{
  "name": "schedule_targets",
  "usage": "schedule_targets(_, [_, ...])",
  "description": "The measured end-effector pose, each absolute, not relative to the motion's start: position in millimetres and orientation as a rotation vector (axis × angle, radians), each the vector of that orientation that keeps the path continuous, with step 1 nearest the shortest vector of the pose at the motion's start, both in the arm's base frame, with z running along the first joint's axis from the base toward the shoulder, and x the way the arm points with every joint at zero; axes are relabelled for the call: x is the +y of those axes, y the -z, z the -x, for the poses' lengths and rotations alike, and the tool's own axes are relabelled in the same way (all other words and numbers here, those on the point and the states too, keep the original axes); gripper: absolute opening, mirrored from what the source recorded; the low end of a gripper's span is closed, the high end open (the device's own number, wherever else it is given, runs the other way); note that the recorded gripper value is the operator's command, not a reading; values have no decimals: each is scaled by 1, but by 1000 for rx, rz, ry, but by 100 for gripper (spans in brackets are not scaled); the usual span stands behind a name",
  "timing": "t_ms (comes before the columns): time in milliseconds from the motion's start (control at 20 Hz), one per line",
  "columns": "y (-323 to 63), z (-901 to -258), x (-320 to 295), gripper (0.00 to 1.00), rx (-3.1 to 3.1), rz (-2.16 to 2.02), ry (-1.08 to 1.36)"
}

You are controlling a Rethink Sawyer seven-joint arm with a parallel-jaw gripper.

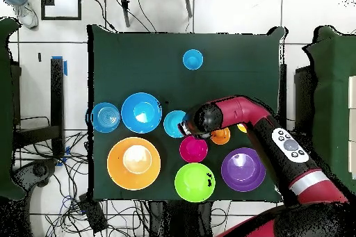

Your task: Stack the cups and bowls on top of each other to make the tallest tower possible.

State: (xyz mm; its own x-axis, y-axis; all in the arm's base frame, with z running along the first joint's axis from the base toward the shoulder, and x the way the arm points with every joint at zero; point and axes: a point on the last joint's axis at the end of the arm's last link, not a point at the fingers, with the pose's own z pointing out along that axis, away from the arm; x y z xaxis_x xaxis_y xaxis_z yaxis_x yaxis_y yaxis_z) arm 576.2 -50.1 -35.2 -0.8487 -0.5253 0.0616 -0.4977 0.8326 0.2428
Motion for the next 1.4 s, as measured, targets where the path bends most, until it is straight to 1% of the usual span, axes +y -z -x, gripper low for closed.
schedule_targets(500, [35,-589,-55,100,-2910,-794,312])
schedule_targets(550, [35,-589,-55,0,-2910,-793,312])
schedule_targets(1400, [31,-598,-46,0,-2918,-791,330])
